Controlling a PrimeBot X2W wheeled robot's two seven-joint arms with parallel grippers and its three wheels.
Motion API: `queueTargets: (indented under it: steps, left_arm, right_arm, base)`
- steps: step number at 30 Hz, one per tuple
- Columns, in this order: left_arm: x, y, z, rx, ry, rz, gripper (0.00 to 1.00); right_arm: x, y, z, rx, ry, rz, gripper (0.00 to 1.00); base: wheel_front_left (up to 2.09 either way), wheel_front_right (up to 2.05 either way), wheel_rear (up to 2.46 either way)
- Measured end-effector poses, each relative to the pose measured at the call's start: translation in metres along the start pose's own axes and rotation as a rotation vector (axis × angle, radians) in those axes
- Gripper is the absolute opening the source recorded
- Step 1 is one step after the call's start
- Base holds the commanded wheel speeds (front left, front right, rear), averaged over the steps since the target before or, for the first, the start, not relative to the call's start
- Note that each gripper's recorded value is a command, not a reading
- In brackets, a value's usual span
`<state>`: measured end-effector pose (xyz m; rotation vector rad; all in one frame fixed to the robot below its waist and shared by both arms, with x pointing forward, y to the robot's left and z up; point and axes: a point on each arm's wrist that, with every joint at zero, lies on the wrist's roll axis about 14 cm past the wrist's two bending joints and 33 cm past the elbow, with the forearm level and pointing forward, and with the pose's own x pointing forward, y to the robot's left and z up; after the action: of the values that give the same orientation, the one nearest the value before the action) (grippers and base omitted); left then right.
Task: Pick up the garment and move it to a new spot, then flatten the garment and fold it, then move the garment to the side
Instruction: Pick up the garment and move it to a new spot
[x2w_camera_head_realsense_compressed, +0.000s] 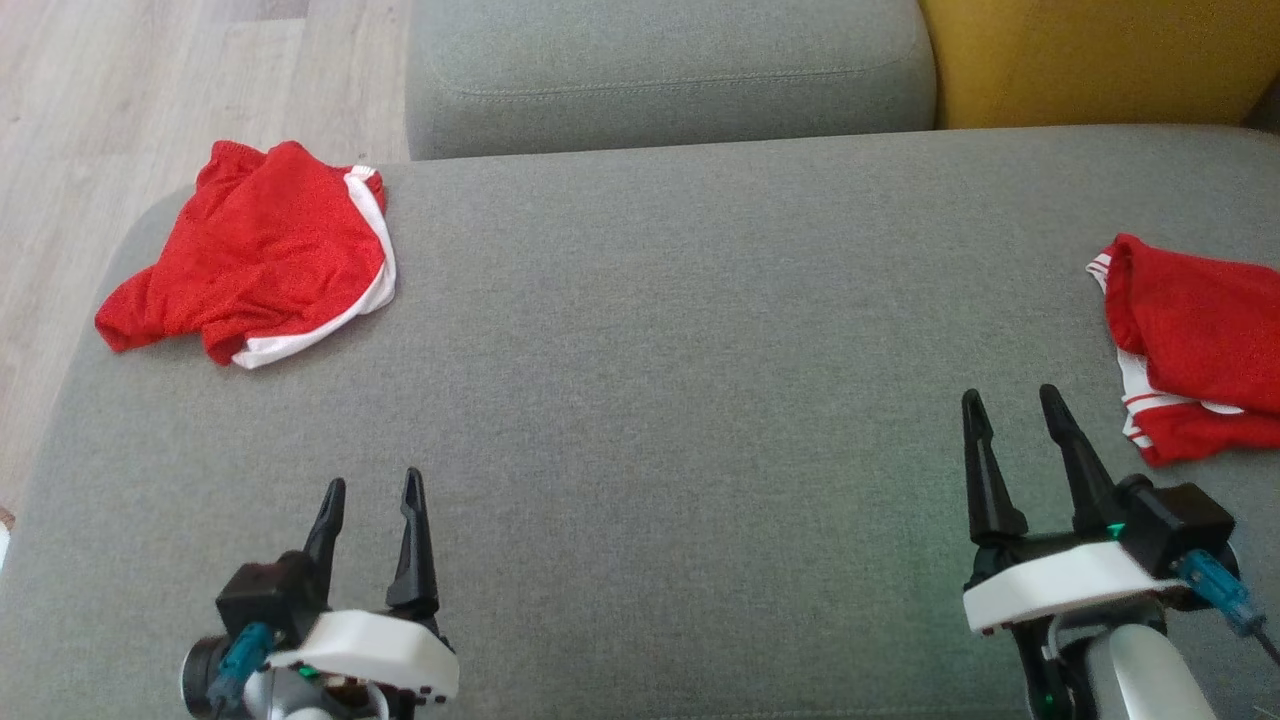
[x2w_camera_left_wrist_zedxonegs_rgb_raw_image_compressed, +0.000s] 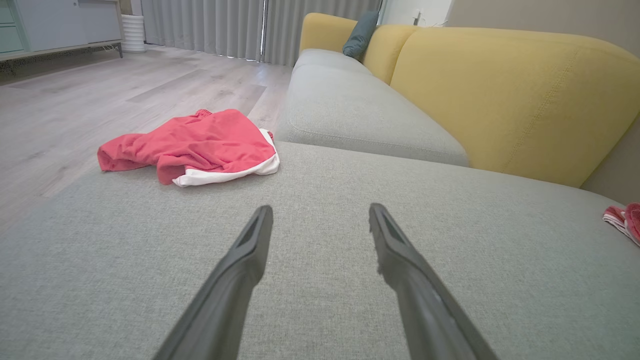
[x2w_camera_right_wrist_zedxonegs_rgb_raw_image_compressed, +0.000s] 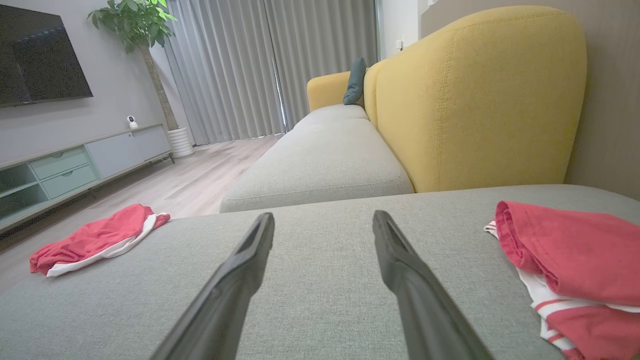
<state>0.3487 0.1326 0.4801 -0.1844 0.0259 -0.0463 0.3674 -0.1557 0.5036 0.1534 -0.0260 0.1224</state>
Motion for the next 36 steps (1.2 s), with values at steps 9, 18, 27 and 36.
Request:
queueTargets:
  steps: [9,18,27,36]
  left_arm:
    - [-0.001,0.001,-0.001,0.0,0.005,0.002,1.0]
    - [-0.01,0.017,0.003,0.005,-0.011,0.056,1.0]
    - [-0.039,0.064,0.015,0.009,-0.053,0.217,1.0]
    - [-0.081,0.111,0.028,0.014,-0.104,0.399,1.0]
  right_arm:
    - [0.002,0.001,0.001,-0.001,-0.002,0.004,1.0]
    - [0.012,0.022,0.001,0.0,0.002,0.068,1.0]
    - [0.029,0.074,-0.008,0.008,0.027,0.225,1.0]
    - [0.042,0.139,-0.015,0.028,0.049,0.412,1.0]
  base:
    - [0.0,0.0,0.0]
    - [0.0,0.0,0.0]
    - [0.0,0.0,0.0]
    - [0.0,0.0,0.0]
